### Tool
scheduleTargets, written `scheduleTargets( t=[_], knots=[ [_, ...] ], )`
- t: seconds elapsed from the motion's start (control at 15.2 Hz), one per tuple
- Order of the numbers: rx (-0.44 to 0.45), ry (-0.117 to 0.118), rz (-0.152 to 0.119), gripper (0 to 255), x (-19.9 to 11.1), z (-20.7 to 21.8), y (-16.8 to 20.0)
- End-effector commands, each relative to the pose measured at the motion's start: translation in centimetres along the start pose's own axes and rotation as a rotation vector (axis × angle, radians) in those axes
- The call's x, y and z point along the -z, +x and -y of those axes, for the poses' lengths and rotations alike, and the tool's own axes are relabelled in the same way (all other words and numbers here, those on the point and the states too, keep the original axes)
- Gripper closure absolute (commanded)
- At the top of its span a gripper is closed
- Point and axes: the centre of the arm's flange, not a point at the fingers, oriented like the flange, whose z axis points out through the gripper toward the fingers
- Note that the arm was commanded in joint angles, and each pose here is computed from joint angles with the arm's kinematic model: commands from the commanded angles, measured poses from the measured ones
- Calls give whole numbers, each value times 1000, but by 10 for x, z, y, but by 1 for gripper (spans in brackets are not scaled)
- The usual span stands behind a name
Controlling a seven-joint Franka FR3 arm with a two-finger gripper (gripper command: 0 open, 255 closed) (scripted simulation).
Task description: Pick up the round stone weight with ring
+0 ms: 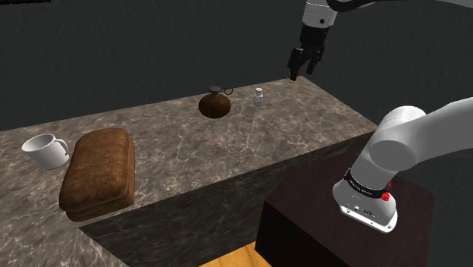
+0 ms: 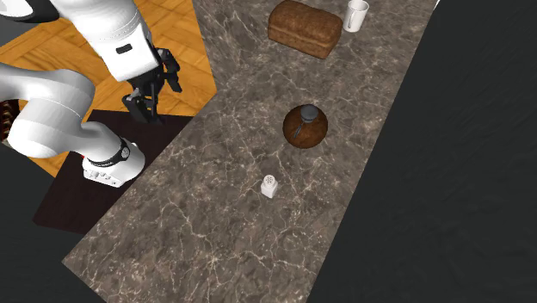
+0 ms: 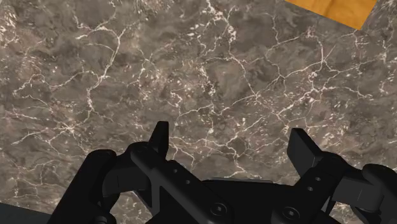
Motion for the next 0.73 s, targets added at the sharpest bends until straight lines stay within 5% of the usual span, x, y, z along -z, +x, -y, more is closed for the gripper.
scheduleTargets(
  t=[0.0, 0.66],
  knots=[
    [0, 0, 0, 0, 0, 0, 0],
    [44, 21, -11, 0, -43, 49, 112]
  ],
)
